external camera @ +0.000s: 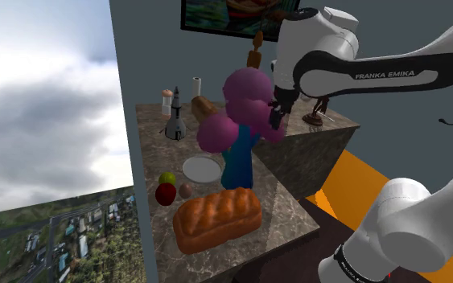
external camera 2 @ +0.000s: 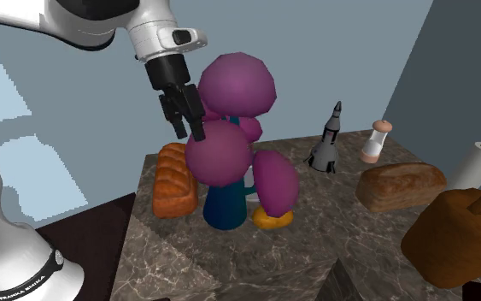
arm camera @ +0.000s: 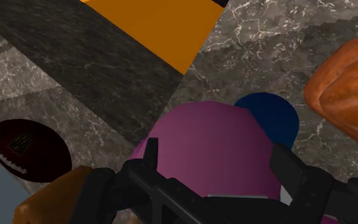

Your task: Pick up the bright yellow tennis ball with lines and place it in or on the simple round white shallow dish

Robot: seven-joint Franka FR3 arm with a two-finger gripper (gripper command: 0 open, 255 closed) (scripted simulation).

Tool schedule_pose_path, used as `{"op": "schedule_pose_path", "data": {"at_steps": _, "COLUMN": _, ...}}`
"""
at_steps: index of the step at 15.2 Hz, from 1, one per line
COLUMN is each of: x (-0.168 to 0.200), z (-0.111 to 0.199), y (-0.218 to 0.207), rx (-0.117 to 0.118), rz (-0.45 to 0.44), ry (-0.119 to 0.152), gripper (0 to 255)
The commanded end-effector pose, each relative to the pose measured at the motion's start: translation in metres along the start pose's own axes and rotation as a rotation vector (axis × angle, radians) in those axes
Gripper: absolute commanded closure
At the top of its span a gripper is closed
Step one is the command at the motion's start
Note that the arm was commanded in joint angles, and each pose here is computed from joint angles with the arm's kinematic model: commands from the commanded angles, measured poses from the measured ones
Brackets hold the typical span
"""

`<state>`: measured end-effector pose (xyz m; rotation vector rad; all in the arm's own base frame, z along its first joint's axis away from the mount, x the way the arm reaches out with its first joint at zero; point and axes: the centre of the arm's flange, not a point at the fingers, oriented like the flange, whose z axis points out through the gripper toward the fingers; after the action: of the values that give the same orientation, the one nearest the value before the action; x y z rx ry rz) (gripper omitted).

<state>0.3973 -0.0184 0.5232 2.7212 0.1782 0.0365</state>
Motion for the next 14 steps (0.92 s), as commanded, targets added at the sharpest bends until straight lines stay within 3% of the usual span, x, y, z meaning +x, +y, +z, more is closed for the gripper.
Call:
{"op": "schedule_pose_path", "data": {"at_steps": 1, "x": 0.0, "z": 0.0, "y": 0.0, "rx": 0.0, "rz": 0.0, "ry": 0.0, "gripper": 0}}
{"op": "schedule_pose_path", "data": {"at_steps": 2, "x": 0.0, "z": 0.0, "y": 0.0, "rx": 0.0, "rz": 0.0, "ry": 0.0, "gripper": 0}}
{"op": "schedule_pose_path", "data": {"at_steps": 14, "x": 0.099, "z": 0.061, "y": -0.094, "rx": 0.11, "rz": 0.03, "ry": -0.02, "gripper": 0}}
